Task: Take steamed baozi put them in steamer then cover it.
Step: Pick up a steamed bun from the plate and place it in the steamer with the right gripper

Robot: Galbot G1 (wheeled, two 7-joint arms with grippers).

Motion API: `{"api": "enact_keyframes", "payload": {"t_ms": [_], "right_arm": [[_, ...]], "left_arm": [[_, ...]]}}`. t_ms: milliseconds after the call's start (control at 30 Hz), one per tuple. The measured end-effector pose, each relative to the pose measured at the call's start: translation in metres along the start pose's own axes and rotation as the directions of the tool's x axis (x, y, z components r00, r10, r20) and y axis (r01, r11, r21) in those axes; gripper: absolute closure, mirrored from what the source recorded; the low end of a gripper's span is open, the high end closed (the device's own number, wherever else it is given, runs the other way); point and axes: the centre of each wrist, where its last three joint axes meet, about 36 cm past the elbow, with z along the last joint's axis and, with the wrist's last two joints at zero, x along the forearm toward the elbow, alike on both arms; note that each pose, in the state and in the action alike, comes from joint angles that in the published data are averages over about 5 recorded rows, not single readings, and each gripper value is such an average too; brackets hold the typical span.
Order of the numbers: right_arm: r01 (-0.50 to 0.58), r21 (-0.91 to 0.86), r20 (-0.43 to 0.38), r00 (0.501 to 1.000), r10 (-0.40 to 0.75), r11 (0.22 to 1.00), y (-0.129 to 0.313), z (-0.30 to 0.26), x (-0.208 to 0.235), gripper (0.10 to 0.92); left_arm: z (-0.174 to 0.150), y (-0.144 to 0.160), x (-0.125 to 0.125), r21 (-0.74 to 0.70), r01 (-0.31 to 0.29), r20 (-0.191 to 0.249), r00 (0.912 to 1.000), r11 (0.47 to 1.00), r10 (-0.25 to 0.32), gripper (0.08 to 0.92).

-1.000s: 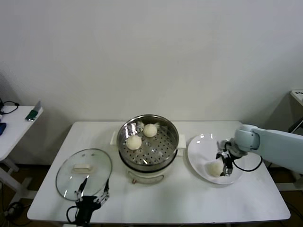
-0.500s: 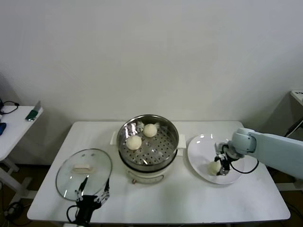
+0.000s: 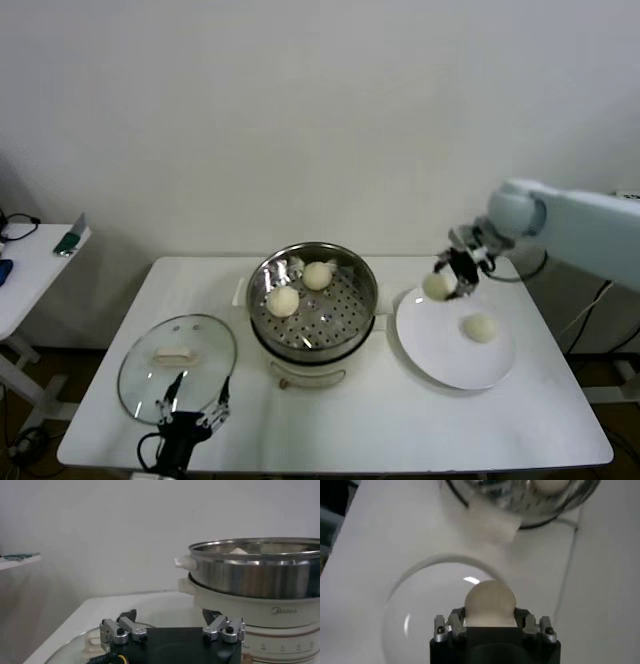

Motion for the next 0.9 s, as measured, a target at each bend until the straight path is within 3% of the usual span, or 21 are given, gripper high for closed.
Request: {"api": "enact_keyframes", "payload": {"t_ms": [167,433,633,900], "right_arm": [[-0.009,0.274,0.039,0.999,-0.001,0.962,-0.026,-0.077,0.023,0.369],[0.025,0.586,0.039,0.998,-0.058,0.81,-0.035,-0.176,-0.007,0.369],[0.041,0.7,0.034,0.995,-0.09,0.713,-0.032,-0.217,-0.046,0.369],[0.055,0.761,0.028,0.993,-0.117,0.646,-0.019,-0.232,-0.097,0.368]], "left_arm": [[-0.001,0.002,0.002,-0.002,0.006,-0.001,1.0,1.0,-0.006,0.177],[-0.004,0.006,0.004,-0.002,0.017,0.004,0.9999,1.0,-0.017,0.177],[-0.004,0.005,0.005,0.003,0.021,0.005,0.9998,1.0,-0.021,0.177],[-0.003,0.005,0.006,0.003,0.02,0.003,0.9998,1.0,-0.02,0.177]]}}
